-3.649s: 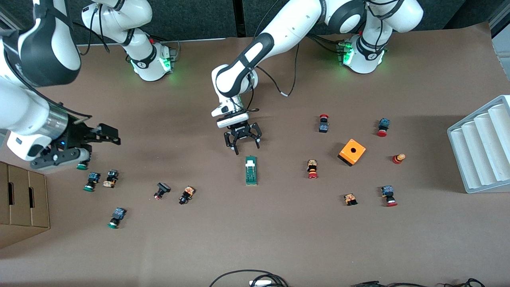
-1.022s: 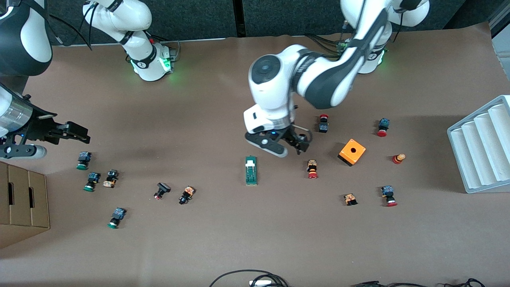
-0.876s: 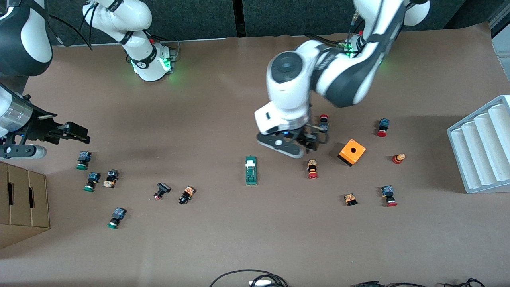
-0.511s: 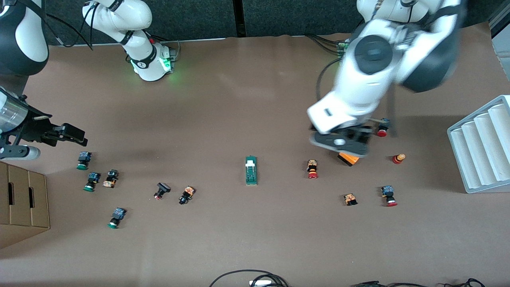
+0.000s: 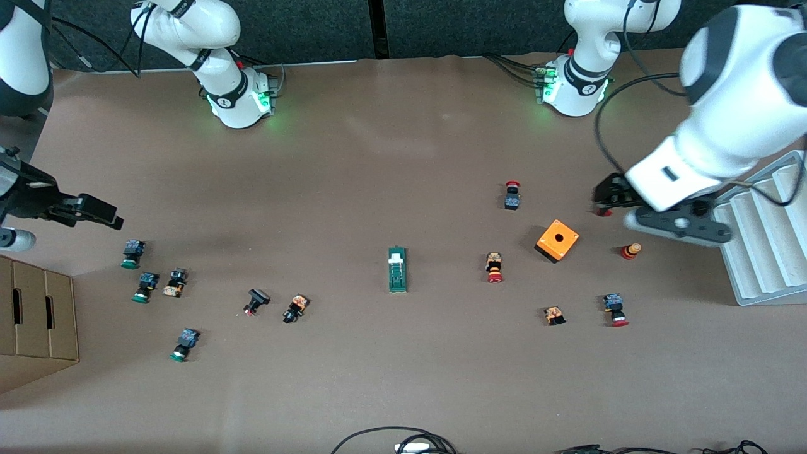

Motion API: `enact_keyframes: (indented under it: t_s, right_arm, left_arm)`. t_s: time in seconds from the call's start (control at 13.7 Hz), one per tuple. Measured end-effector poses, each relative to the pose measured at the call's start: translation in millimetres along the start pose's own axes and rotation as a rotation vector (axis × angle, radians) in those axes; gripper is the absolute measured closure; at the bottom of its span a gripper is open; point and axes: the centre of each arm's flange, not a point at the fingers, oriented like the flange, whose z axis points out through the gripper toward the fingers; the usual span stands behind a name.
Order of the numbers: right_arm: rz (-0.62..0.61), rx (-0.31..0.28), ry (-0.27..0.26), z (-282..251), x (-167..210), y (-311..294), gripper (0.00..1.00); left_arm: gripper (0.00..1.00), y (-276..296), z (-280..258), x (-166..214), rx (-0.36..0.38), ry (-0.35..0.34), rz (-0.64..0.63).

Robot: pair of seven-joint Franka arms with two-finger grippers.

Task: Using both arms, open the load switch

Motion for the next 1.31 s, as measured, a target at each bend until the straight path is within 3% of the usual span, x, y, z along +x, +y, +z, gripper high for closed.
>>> enact_keyframes:
  t_s: [0.51, 0.95, 1.31]
  right_arm:
    - [-0.015, -0.01, -0.025, 13.4, 2.8, -17.9, 0.0]
    - [-0.124, -0.009, -0.023, 12.7, 4.7, -16.3, 0.0]
    - [-0.144, -0.009, -0.03, 16.3, 5.9, -17.9, 0.0]
  left_arm:
    - [0.0, -82.0, -20.9, -48.6, 0.003, 0.022, -0.137]
    - [0.0, -89.0, -12.8, -55.6, 0.002, 0.002, -0.153]
    - [0.0, -83.5, -7.5, -54.9, 0.002, -0.008, -0.194]
